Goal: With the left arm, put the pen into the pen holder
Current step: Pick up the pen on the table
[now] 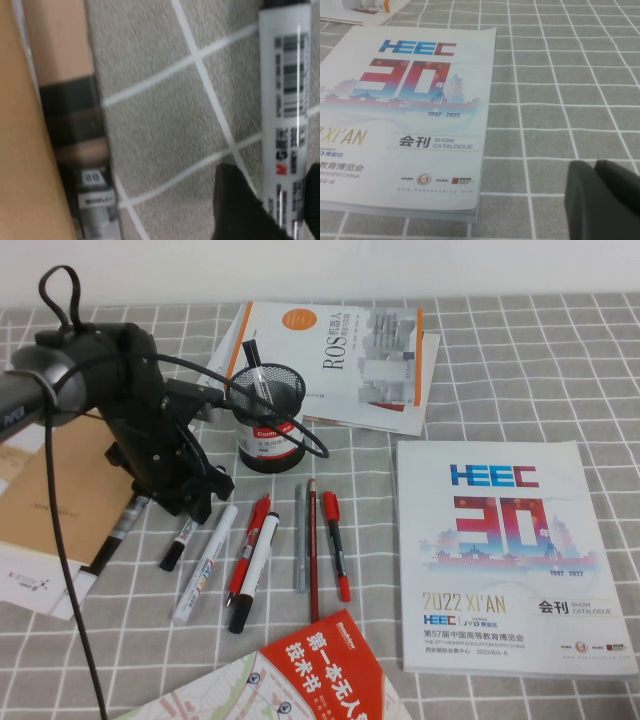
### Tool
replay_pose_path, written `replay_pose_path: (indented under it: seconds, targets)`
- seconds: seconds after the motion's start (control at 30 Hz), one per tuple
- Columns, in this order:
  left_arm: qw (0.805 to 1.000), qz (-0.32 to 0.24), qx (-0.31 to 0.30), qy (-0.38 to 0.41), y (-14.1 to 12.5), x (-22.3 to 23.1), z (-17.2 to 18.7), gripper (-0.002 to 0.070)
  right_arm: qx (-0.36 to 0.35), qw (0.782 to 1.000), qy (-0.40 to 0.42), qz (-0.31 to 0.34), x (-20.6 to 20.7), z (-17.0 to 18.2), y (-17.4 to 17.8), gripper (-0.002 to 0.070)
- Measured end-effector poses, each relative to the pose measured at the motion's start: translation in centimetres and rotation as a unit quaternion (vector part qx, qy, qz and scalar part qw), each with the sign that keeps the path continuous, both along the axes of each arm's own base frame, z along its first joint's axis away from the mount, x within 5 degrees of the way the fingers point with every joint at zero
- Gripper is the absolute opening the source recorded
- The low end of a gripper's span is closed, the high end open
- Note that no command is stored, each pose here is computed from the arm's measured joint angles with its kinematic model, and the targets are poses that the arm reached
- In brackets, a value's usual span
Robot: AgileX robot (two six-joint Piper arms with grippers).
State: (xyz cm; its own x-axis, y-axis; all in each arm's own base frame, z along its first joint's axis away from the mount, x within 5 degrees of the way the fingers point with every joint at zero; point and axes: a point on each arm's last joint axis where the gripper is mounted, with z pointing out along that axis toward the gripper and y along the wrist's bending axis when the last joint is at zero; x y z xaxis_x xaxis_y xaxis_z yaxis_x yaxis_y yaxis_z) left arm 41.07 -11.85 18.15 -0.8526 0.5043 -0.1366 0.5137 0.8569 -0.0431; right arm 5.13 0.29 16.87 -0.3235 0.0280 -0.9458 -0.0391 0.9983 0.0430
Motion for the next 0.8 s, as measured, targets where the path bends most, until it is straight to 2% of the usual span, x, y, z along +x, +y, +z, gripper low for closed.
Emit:
replay_pose_path:
  seconds: [0.2, 0.7, 0.8]
  targets:
    - [1.0, -0.008, 0.002, -0.005, 0.0, 0.14, -0.1, 0.0216, 0.0, 1.0, 0.0, 0.0, 0.0, 0.0, 0.0, -0.0014]
    - [0.999, -0.03, 0.02, 0.01, -0.01, 0.21, -0.64, 0.0204, 0.0, 1.0, 0.0, 0.0, 0.0, 0.0, 0.0, -0.0014]
    - [0.999, -0.041, 0.034, 0.006, -0.12, 0.19, -0.63, 0.0133, 0.0, 1.0, 0.0, 0.0, 0.0, 0.0, 0.0, -0.0014]
